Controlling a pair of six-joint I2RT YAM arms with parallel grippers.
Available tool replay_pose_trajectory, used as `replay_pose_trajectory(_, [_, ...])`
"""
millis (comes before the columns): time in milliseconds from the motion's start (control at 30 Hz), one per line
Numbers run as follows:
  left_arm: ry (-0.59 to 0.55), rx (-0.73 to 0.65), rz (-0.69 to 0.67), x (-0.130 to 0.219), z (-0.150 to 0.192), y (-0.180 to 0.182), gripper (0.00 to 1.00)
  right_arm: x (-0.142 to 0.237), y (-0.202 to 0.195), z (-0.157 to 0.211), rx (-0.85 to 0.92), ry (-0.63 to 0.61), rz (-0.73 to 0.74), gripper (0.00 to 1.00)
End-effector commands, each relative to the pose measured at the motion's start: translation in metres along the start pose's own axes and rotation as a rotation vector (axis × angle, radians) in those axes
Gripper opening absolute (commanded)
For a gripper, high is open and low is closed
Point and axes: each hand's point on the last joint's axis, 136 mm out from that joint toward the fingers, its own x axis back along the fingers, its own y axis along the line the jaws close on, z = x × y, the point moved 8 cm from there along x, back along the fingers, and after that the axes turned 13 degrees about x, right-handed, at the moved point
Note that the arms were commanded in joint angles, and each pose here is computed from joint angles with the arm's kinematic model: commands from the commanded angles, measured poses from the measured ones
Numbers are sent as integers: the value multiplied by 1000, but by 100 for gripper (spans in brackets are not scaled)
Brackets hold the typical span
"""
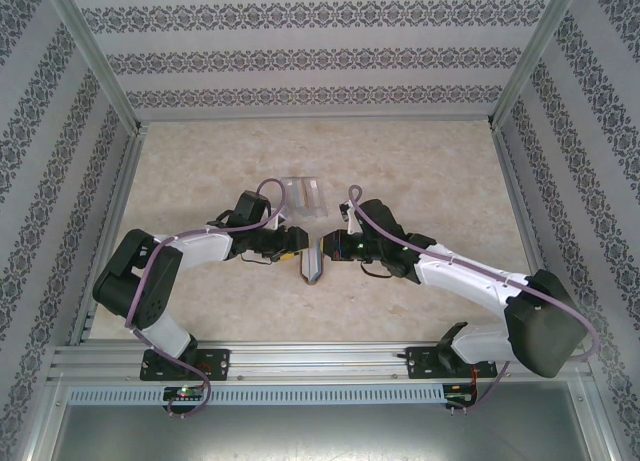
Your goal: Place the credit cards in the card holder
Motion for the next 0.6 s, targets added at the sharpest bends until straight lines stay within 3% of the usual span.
replay_pose_trajectory(0, [18,1,-10,-2,-4,2,55,-4,1,0,-11,-4,-7,0])
replay_pose_trajectory(167, [21,-6,12,-2,-5,-1,69,-7,-1,2,-17,2,-11,0])
replay_pose_trajectory(567, [39,-14,25,-4,-4,-3,72,0,14,-12,-5,-40,-64,0])
